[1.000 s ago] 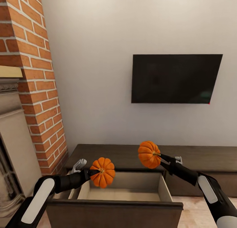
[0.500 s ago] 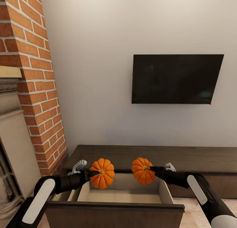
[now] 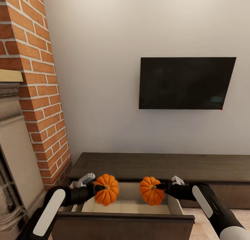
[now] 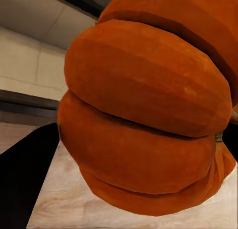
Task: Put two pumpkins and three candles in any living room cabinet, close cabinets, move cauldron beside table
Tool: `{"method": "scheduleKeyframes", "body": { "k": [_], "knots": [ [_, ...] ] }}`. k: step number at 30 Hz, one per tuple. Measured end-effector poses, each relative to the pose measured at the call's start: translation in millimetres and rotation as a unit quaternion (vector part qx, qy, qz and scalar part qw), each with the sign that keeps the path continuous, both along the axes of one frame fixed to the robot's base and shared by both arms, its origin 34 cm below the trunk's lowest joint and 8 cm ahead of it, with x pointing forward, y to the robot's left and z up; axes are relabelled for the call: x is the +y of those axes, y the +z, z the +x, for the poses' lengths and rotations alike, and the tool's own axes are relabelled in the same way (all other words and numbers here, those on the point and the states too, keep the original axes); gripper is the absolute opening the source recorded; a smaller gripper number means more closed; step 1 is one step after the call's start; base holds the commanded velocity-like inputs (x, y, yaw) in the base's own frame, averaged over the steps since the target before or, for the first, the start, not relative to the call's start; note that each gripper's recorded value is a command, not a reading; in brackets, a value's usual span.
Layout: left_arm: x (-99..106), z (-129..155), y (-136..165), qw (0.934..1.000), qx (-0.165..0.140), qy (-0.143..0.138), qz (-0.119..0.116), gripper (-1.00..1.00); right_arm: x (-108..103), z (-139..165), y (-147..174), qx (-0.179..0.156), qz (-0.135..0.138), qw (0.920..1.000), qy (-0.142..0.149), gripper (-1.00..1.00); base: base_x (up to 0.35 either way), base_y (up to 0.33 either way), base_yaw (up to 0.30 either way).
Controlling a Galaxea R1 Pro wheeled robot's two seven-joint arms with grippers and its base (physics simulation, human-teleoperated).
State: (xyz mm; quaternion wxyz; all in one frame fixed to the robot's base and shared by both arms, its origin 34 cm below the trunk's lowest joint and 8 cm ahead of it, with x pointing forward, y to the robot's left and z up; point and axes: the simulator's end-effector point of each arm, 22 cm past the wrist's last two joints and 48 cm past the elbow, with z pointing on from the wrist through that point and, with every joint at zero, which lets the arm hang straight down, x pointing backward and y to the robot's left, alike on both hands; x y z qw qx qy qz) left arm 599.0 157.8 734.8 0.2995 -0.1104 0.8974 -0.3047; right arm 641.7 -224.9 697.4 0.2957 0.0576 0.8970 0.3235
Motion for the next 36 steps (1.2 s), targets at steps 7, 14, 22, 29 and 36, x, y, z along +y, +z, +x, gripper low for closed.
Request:
{"method": "scheduleKeyframes", "body": {
  "k": [7, 14, 22, 29, 36],
  "knots": [
    [-3.7, -5.7, -18.8, 0.9978, 0.037, 0.029, 0.047, -1.00, 0.7, -0.4, -1.8, 0.001, -0.006, 1.0000, 0.001, -1.00, 0.000, 0.000, 0.000],
    [-10.2, -10.3, -25.2, 0.9959, 0.046, 0.025, 0.073, -1.00, 15.2, -2.3, -8.3, 0.006, -0.017, 0.9998, 0.008, -1.00, 0.000, 0.000, 0.000],
    [-16.7, -12.0, -24.7, 0.9962, 0.044, 0.016, 0.073, -1.00, 22.2, -5.1, -12.3, 0.009, -0.026, 0.9995, 0.018, -1.00, 0.078, 0.017, 0.000],
    [-21.2, -12.9, -23.7, 0.9963, 0.042, 0.010, 0.074, -1.00, 22.4, -5.1, -12.4, 0.009, -0.026, 0.9995, 0.018, -1.00, 0.075, 0.003, 0.000],
    [-22.4, -13.1, -23.2, 0.9963, 0.041, 0.008, 0.075, -1.00, 22.5, -5.1, -12.4, 0.008, -0.026, 0.9995, 0.018, -1.00, 0.134, 0.000, 0.000]
  ]
}}
